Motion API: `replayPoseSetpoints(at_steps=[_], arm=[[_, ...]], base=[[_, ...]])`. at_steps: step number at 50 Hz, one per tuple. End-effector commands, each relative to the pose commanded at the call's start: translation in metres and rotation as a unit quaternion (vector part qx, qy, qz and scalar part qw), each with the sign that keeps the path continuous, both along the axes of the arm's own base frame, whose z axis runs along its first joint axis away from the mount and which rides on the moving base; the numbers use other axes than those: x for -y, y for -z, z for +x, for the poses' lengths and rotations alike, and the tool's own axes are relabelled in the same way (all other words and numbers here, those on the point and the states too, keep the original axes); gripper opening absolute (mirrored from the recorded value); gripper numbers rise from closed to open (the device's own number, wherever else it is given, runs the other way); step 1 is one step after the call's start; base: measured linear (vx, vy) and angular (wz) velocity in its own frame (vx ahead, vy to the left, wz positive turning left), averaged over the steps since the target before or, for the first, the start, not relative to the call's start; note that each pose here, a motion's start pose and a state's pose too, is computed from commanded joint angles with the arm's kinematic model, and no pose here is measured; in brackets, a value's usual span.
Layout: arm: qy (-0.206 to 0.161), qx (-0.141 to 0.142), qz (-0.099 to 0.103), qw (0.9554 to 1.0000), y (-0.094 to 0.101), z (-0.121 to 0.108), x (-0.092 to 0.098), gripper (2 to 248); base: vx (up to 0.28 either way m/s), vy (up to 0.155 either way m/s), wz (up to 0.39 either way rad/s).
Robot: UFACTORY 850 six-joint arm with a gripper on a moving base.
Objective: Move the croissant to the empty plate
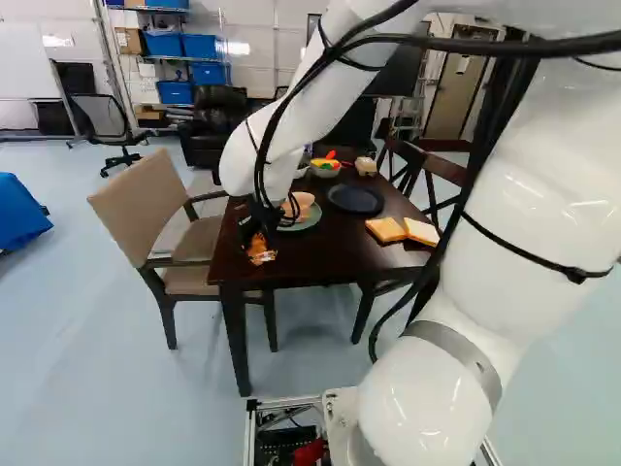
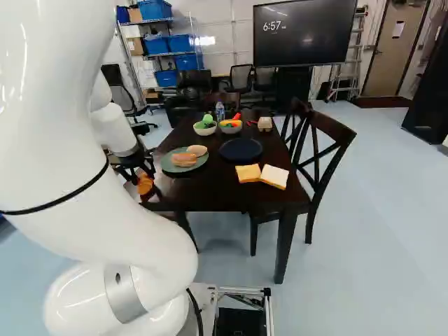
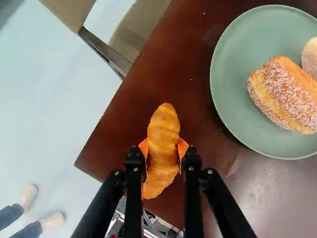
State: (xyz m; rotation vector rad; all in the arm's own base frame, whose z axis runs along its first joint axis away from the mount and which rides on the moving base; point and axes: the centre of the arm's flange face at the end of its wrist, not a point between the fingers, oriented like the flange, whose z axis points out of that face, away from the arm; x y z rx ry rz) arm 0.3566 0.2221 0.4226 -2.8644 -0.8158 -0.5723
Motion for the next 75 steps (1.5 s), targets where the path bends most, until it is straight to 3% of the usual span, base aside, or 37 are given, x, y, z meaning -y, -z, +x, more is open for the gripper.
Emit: replayPoseSetpoints(at_steps=[31, 56, 75], arm=[[0.012, 0.042, 0.022, 0.9988, -0.037, -0.004, 0.017, 83], [0.038, 0.073, 0.038, 0.9959, -0.069, 0.026, 0.026, 83], [0.071, 0.097, 0.047, 0.9916, -0.093, 0.047, 0.048, 83]], base=[[0.000, 0.000, 0.000], [0.000, 0.000, 0.000], [0.000, 0.000, 0.000]])
